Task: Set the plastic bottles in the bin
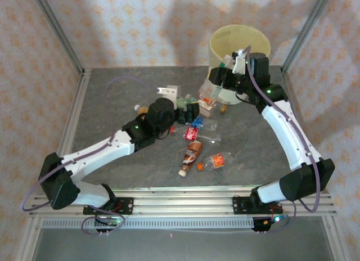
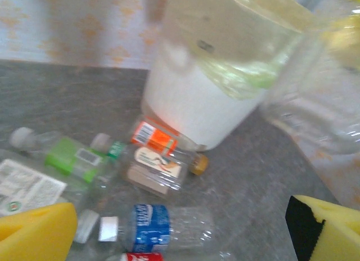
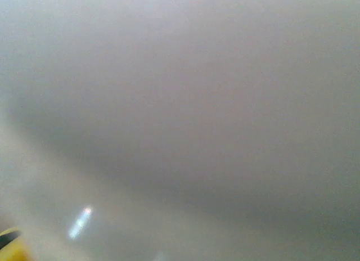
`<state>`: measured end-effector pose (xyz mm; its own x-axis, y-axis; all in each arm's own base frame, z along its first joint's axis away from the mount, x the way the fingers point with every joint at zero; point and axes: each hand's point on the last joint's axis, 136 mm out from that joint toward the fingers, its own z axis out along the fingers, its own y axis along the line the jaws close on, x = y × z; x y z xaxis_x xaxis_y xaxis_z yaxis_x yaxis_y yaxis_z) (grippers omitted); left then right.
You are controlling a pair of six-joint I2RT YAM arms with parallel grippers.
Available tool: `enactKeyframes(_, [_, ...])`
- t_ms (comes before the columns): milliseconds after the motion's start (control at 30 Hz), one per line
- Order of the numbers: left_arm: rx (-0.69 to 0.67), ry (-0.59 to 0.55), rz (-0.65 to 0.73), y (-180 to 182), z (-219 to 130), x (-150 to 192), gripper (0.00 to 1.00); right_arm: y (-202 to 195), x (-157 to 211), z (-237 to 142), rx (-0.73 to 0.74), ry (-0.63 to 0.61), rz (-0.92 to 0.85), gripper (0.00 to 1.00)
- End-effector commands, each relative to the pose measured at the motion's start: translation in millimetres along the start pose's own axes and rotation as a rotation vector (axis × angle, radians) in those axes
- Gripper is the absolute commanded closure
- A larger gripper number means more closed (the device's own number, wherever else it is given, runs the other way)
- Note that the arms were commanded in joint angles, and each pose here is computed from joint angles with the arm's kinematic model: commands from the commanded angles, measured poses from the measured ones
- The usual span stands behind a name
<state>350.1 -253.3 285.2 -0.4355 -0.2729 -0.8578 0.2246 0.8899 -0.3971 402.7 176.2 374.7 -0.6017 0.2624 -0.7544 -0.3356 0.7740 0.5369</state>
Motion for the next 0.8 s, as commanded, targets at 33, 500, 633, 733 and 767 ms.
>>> enactKeyframes(33, [-0.129, -0.022, -0.113, 43.0, -7.6, 4.3, 0.03, 0.7, -40.7, -1.7, 0.023, -0.088, -0.059, 0.69])
enactKeyframes(500, [-0.215, 0.022, 0.079, 70.6, -23.8, 15.1, 0.0, -51.5, -132.6, 11.3, 0.196, -0.204, -0.078, 0.69])
enactKeyframes(633, [-0.328, 0.016, 0.121, 91.8, -35.2, 12.4, 0.0, -81.2, -142.0, 19.1, 0.305, -0.188, -0.105, 0.69])
enactKeyframes(733, [-0.395, -0.004, 0.108, 105.2, -47.2, 9.4, 0.0, -102.0, -147.6, 27.5, 0.385, -0.179, -0.127, 0.69])
enactKeyframes(767, [-0.384, -0.017, 0.092, 105.9, -49.5, 9.4, 0.0, -107.3, -147.0, 33.1, 0.395, -0.168, -0.133, 0.69])
